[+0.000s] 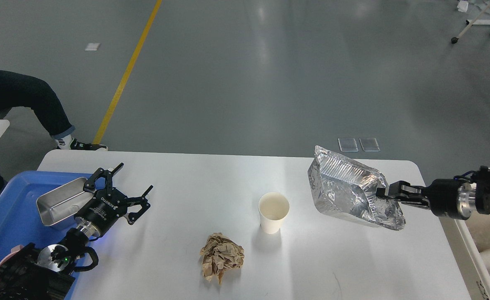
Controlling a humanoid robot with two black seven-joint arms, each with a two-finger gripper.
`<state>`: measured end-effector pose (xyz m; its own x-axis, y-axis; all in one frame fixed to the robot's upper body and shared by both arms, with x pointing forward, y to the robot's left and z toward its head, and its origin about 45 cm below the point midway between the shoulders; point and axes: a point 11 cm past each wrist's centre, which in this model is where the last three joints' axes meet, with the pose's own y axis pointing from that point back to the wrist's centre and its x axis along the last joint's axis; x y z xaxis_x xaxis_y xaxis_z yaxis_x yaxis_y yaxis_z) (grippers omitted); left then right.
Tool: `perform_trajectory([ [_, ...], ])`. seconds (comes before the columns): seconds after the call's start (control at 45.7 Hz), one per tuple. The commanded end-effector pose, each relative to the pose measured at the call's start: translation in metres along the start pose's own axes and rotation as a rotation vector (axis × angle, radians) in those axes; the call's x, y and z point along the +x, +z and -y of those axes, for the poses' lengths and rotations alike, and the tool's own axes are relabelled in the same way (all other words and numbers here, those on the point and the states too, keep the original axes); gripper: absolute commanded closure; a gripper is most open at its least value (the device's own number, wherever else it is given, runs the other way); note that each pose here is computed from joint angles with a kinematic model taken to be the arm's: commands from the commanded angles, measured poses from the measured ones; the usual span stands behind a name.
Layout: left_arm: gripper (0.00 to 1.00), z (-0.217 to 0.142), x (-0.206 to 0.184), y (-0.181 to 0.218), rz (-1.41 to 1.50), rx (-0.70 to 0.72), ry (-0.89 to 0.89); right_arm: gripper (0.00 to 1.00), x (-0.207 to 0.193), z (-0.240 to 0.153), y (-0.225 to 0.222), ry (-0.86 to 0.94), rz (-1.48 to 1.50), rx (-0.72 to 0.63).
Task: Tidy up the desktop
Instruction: 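Lift the foil tray with the right gripper, then hold the foil tray up with the right gripper while the left arm withdraws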
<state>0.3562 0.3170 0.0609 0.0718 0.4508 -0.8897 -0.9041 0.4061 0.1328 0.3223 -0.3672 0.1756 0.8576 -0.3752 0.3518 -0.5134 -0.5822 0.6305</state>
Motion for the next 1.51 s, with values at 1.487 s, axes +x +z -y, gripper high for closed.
perform_trajectory([
  [1.487,0.02,-0.002,-0.001,0.014,0.04,0.002,0.001,1.0,0.023,0.055,-0.069,0.111,-0.102,-0.071],
])
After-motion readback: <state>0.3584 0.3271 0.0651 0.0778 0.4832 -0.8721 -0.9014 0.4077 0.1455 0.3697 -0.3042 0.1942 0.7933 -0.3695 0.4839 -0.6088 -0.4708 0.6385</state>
